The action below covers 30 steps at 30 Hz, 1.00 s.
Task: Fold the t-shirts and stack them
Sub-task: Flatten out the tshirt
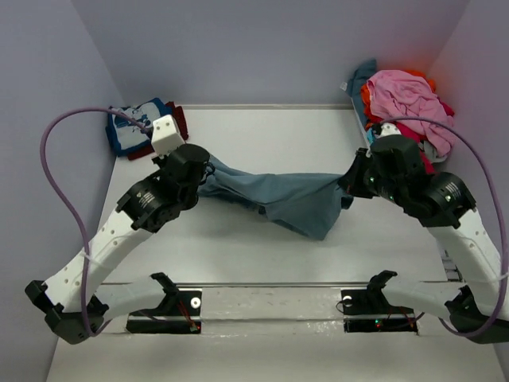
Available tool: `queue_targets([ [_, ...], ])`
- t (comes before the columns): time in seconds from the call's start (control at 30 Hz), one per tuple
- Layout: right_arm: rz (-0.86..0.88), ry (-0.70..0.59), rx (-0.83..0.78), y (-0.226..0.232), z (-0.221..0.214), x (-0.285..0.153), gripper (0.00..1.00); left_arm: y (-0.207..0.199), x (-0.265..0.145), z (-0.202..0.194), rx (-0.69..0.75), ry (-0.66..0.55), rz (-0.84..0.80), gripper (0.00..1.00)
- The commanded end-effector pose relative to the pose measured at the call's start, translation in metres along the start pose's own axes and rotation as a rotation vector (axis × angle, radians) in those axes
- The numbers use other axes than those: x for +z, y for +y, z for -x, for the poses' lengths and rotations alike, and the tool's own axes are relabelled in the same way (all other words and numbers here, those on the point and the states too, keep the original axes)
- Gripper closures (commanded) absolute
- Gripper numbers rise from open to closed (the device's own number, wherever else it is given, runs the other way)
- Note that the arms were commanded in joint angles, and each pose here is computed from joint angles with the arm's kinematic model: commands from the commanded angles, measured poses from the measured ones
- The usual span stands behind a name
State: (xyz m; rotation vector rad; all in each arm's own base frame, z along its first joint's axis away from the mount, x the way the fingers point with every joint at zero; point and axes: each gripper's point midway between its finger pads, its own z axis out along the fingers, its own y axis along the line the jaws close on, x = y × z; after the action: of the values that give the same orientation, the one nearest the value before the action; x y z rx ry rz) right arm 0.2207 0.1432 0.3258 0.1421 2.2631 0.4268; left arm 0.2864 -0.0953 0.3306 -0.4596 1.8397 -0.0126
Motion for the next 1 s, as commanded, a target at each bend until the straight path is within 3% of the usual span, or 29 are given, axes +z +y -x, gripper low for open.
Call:
queue_targets([
  [0.0, 0.009, -0.146, 0.013, -0.013, 0.022, -0.038, 0.93, 0.031, -0.024, 0.007, -0.039, -0.077, 0.073, 0.94],
  [0.1, 0.02, -0.217, 0.035, -0.023, 0.026, -0.054, 0.93, 0.045, -0.034, 0.004, -0.072, -0.098, 0.074, 0.94],
  [0.27, 0.002, -0.227, 0.047, -0.037, 0.016, -0.06, 0.93, 0.063, -0.041, -0.001, -0.101, -0.112, 0.087, 0.94],
  [0.47, 0.028, -0.392, 0.064, -0.043, 0.044, -0.09, 0.93, 0.086, -0.055, 0.034, -0.174, -0.232, 0.091, 0.94],
  [0.97, -0.009, -0.562, -0.008, -0.038, 0.088, -0.095, 0.93, 0.077, -0.058, 0.071, -0.151, -0.334, 0.122, 0.94],
])
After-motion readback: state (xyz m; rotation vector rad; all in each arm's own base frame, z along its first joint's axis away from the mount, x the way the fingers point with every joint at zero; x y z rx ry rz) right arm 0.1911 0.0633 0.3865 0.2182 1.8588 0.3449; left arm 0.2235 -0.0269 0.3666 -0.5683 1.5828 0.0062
